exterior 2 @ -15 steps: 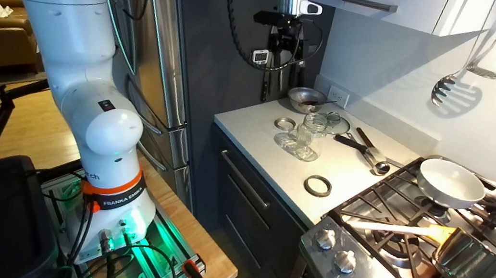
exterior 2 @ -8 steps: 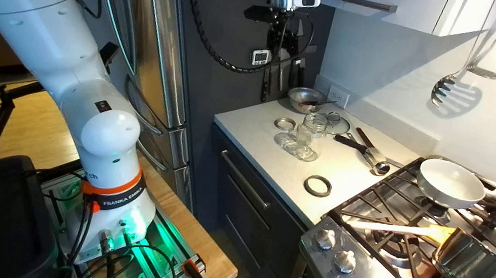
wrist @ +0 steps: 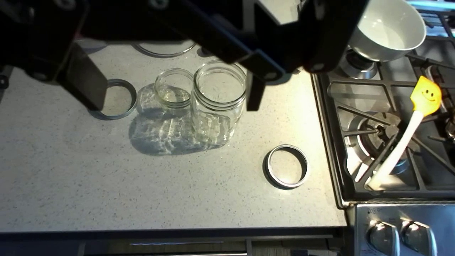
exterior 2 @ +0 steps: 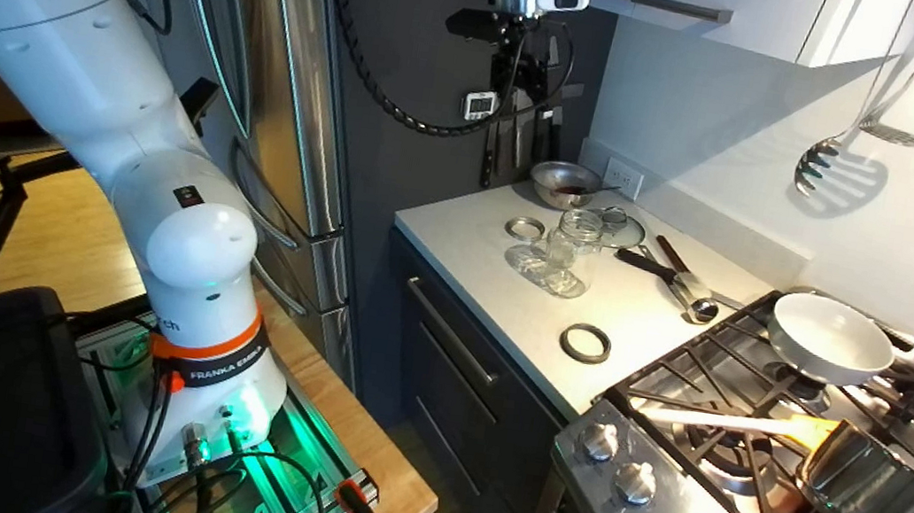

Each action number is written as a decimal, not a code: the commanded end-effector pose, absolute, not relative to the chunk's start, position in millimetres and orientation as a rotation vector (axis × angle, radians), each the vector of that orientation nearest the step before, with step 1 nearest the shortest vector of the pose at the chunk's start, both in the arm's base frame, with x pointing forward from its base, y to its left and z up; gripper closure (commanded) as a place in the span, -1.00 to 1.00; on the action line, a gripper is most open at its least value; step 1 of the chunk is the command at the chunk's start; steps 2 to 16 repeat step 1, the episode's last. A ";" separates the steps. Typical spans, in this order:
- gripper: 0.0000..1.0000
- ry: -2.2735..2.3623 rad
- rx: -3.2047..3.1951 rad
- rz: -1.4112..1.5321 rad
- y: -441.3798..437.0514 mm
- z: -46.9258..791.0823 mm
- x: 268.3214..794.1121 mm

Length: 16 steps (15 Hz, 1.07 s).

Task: Remove the lids from the big and small jug

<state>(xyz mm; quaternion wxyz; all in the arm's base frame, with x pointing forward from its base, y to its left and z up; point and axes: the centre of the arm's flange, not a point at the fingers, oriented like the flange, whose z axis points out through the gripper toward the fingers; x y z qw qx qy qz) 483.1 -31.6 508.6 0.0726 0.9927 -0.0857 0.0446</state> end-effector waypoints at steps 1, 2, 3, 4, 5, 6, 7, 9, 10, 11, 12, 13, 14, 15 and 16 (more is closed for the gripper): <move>-1.00 -0.257 2.982 0.134 -31.6 508.6 483.3; -1.00 -0.257 2.982 0.134 -31.6 508.6 483.3; -1.00 -0.257 2.982 0.134 -31.6 508.6 483.3; -1.00 -0.257 2.982 0.134 -31.6 508.6 483.3; -1.00 -0.257 2.982 0.134 -31.6 508.6 483.3; -1.00 -0.257 2.982 0.134 -31.6 508.6 483.3; -1.00 -0.257 2.982 0.134 -31.6 508.6 483.3; -1.00 -0.257 2.982 0.134 -31.6 508.6 483.3; -1.00 -0.257 2.982 0.134 -31.6 508.6 483.3; -1.00 -0.257 2.982 0.134 -31.6 508.6 483.3; -1.00 -0.257 2.982 0.134 -31.6 508.6 483.3; -1.00 -0.257 2.982 0.134 -31.6 508.6 483.3; -1.00 -0.257 2.982 0.134 -31.6 508.6 483.3; -1.00 -0.257 2.982 0.134 -31.6 508.6 483.3; -1.00 -0.257 2.982 0.134 -31.6 508.6 483.3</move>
